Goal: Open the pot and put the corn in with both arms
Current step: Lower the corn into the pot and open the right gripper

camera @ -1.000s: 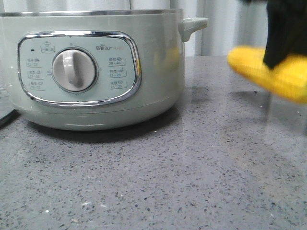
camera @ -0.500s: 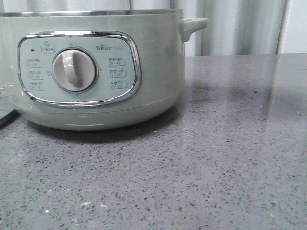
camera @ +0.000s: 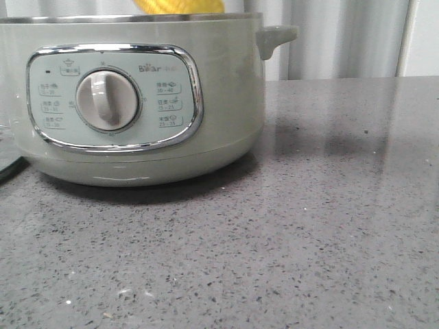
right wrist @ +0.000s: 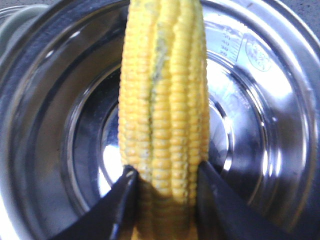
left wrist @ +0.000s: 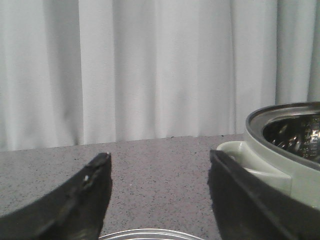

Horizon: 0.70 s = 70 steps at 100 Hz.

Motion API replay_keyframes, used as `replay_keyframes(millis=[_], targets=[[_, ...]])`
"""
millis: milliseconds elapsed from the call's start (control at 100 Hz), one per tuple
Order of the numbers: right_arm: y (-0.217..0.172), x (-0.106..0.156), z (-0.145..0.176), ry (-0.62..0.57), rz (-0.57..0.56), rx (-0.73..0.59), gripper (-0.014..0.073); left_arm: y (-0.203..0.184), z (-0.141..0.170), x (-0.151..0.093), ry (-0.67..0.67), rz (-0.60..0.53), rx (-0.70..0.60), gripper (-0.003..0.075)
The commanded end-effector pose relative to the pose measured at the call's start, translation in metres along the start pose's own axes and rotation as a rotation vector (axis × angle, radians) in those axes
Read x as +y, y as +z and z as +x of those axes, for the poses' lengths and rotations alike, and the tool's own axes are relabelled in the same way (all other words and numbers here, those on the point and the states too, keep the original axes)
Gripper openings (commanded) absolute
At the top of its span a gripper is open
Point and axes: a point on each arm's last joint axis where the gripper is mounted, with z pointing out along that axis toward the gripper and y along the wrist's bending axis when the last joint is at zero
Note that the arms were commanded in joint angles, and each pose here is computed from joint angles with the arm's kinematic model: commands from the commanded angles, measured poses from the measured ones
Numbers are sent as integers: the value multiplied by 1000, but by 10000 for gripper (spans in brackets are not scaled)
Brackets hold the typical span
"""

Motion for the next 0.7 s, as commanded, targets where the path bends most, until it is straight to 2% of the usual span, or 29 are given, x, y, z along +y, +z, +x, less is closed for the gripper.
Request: replay_keyframes(millis=[0,250,470,560,690], targets=[[-22,3,-17,-11,-14,-146,194,3,-16,0,-10,7,-107,379],[-11,2,-19,-9,-11,-150,344,3,-16,0,-10,7,-107,379],[-11,2,-20,-6,-16,-169,347,3,-17,0,-9,9,-108,378],[-11,2,-20,-6,-16,-163,346,3,-18,-2,-62,27,-117,378],[-23,3,-15,-9,-18,-116,325,-3,-23,-15,-41,133,-145,366]])
